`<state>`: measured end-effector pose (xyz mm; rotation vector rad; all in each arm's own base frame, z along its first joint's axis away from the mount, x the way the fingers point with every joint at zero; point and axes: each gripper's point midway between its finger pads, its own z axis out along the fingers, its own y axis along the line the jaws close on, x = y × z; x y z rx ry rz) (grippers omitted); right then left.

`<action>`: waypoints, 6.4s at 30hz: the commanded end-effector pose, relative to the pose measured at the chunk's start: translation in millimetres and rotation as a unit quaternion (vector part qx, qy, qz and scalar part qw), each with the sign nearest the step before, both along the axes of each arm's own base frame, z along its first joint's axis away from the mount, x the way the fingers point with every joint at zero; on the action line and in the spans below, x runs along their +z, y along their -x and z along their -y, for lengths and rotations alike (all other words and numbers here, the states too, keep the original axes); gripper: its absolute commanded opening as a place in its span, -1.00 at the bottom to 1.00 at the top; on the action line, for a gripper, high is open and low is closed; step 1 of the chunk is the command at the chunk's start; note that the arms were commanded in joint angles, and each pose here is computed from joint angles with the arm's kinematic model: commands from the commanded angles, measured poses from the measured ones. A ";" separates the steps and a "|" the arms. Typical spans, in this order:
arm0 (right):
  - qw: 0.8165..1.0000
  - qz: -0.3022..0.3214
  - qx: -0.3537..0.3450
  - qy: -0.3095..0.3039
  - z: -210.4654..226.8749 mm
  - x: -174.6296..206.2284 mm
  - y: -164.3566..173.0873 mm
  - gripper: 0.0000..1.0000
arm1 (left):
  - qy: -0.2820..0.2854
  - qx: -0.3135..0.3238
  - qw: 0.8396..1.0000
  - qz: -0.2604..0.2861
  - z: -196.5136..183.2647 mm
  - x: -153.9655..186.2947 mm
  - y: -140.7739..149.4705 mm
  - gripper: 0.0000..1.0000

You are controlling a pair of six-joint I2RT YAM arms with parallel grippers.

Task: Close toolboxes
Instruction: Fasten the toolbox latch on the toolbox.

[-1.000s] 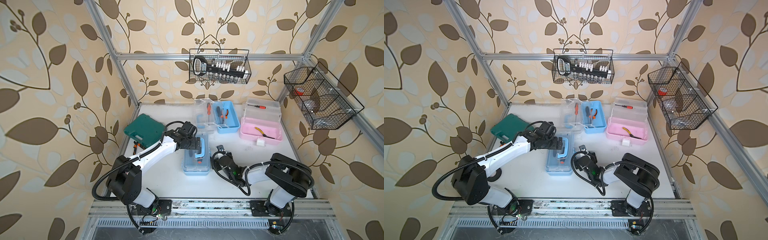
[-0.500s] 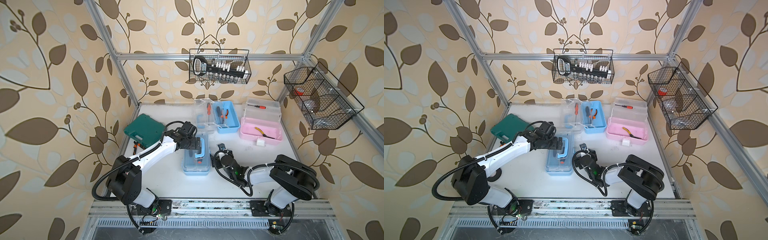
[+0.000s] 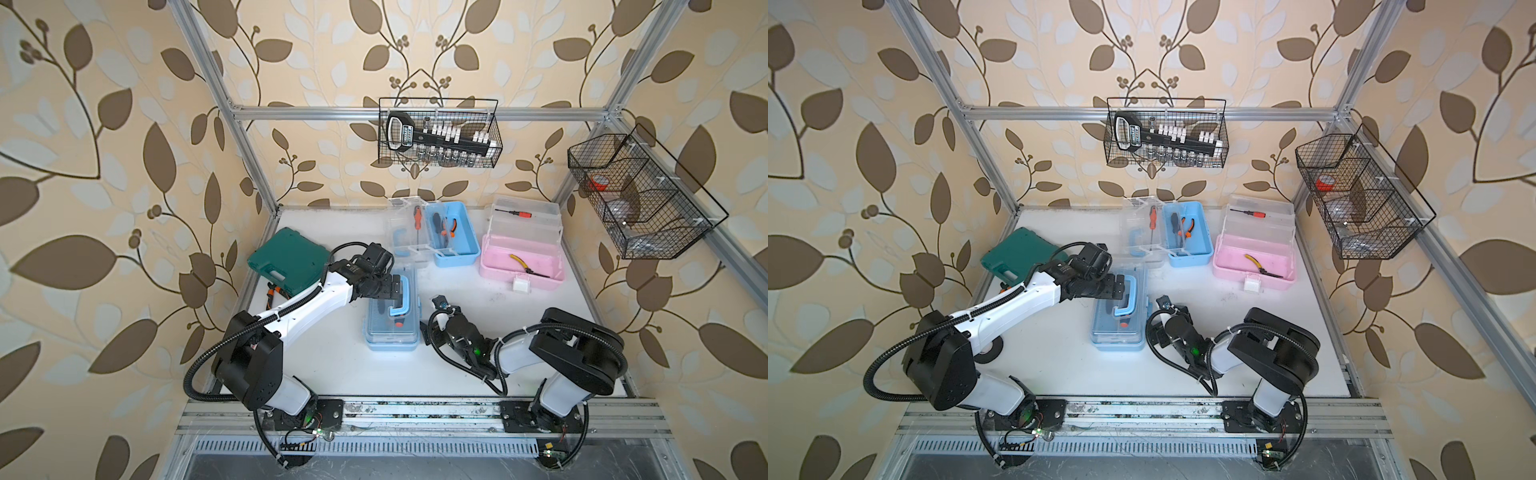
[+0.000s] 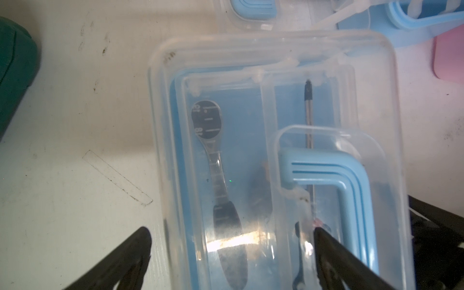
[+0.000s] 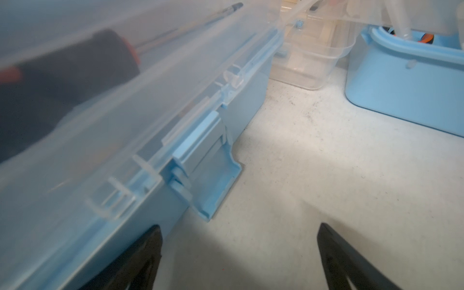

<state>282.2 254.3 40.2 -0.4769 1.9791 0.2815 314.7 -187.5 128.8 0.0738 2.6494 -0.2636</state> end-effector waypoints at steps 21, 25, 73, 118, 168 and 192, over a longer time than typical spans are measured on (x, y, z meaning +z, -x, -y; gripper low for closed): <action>0.990 0.094 -0.103 0.001 22.3 38.2 -27.9 0.90 | -0.036 -0.009 0.999 -0.019 -17.2 -5.9 16.1 0.98; 0.991 0.096 -0.090 -0.008 17.4 47.0 -27.3 0.90 | -0.035 -0.010 0.999 -0.020 -16.6 -6.6 16.4 0.98; 0.924 -0.239 0.022 -0.299 -28.6 75.0 -15.1 -0.20 | -0.015 -0.012 1.000 -0.023 -9.9 -9.5 17.2 0.98; 0.911 -0.295 0.059 -0.283 -60.1 66.8 -4.2 -0.42 | -0.009 -0.014 0.999 -0.039 -5.8 -21.8 18.8 0.98; 0.888 -0.331 0.014 -0.318 -41.4 25.8 -4.1 -0.81 | -0.009 -0.019 0.998 -0.064 0.1 -41.8 28.5 0.98; 0.908 -0.320 0.015 -0.268 -49.3 18.2 -3.8 -1.00 | -0.012 -0.018 0.997 -0.069 -0.7 -44.2 30.2 0.98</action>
